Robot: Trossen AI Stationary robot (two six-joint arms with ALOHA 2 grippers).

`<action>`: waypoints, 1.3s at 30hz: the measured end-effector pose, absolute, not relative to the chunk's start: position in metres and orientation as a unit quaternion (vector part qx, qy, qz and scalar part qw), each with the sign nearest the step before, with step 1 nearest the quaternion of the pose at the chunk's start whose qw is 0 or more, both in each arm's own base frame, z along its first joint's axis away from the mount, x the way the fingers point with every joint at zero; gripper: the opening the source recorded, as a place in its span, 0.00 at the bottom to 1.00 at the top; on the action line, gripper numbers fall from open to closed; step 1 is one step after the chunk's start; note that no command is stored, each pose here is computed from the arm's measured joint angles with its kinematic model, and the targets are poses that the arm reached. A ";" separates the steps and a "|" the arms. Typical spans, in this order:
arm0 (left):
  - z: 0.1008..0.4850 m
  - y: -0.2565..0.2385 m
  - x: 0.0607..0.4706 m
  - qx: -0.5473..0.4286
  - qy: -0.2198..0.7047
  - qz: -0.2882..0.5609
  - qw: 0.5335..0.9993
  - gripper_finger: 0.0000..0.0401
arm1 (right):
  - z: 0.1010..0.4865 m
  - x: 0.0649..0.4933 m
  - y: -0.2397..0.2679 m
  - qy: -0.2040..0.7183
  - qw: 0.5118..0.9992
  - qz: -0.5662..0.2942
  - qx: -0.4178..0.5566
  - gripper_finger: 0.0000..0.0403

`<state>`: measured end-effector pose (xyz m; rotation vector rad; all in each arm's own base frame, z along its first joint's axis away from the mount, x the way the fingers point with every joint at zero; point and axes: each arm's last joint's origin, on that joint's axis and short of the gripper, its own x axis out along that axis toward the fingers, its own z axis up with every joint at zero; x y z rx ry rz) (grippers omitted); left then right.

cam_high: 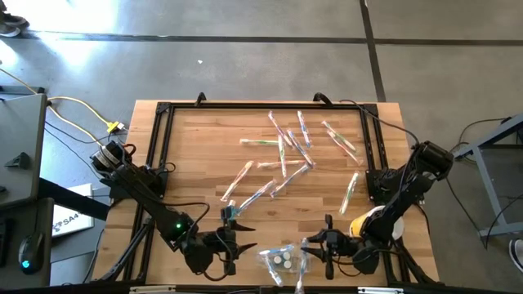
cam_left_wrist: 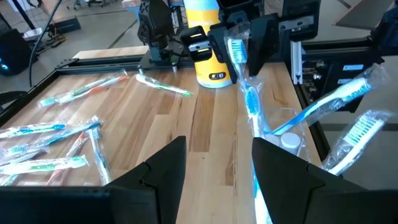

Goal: Pick & Place toothbrushing station
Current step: Put the blue toothbrush into the transparent organizer

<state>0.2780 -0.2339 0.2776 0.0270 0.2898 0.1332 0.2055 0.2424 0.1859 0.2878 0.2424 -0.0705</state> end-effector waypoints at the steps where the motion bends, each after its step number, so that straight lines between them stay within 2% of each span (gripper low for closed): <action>1: 0.277 -0.234 0.278 0.015 0.147 0.066 0.987 0.44 | 0.186 0.206 0.242 0.121 0.982 -0.036 0.143 0.28; 7: 0.275 -0.233 0.277 0.008 0.155 0.069 0.985 0.44 | 0.183 0.213 0.239 0.160 0.977 0.020 0.142 0.47; 11: 0.273 -0.232 0.276 -0.006 0.163 0.074 0.984 0.44 | 0.182 0.219 0.236 0.182 0.975 0.067 0.112 0.52; 14: 0.270 -0.232 0.275 -0.020 0.172 0.077 0.982 0.44 | 0.181 0.222 0.234 0.188 0.974 0.076 0.105 0.49; 17: 0.269 -0.232 0.275 -0.032 0.179 0.071 0.981 0.44 | 0.180 0.224 0.233 0.197 0.971 0.091 0.095 0.41; 25: 0.271 -0.231 0.274 -0.039 0.178 0.072 0.981 0.44 | 0.179 0.222 0.236 0.222 0.959 0.153 0.087 0.06; 26: 0.273 -0.230 0.273 -0.040 0.176 0.071 0.981 0.44 | 0.179 0.222 0.236 0.222 0.959 0.157 0.085 0.04; 29: 0.275 -0.229 0.273 -0.040 0.172 0.074 0.981 0.44 | 0.179 0.222 0.237 0.225 0.957 0.165 0.084 0.06; 39: 0.282 -0.217 0.278 -0.012 0.168 0.087 0.982 0.44 | 0.183 0.219 0.236 0.215 0.959 0.179 0.042 0.27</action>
